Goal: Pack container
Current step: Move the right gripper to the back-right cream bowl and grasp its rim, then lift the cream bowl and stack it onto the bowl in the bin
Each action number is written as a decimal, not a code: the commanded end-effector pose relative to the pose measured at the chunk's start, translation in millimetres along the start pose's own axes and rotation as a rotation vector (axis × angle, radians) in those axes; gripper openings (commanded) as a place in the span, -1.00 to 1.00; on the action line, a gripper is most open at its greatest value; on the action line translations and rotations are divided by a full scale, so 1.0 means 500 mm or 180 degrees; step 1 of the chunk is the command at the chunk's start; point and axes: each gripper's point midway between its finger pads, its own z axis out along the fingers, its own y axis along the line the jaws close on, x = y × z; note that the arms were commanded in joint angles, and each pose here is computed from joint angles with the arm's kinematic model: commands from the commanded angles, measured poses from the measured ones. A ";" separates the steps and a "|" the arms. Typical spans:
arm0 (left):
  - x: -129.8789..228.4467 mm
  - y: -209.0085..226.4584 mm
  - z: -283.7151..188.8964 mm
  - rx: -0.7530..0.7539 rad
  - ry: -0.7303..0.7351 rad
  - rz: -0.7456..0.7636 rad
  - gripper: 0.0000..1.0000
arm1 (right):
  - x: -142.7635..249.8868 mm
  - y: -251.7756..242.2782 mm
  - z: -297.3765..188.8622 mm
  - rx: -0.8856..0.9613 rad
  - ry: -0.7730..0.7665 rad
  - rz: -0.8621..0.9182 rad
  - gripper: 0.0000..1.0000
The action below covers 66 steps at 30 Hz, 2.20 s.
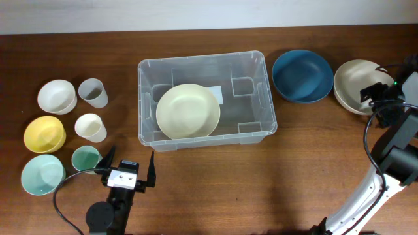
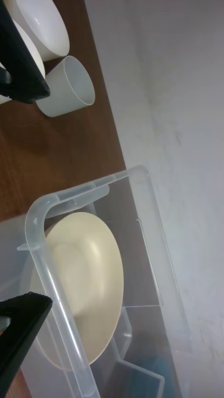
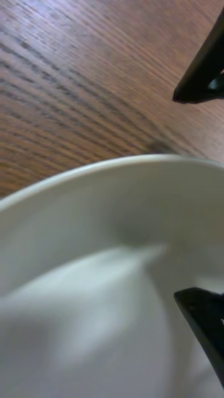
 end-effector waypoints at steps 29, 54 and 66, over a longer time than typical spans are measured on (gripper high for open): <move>0.004 0.002 0.000 -0.0016 0.0014 -0.0032 0.99 | -0.076 -0.048 -0.006 -0.1134 0.0429 0.0043 -0.92; 0.004 0.002 0.000 -0.0017 0.0014 -0.0032 0.99 | 0.594 0.282 -0.549 -0.2597 0.0353 -0.3415 -0.93; 0.004 0.002 0.000 -0.0016 0.0014 -0.0032 0.99 | 0.897 0.359 -0.334 -0.1822 0.0821 -0.4129 -0.92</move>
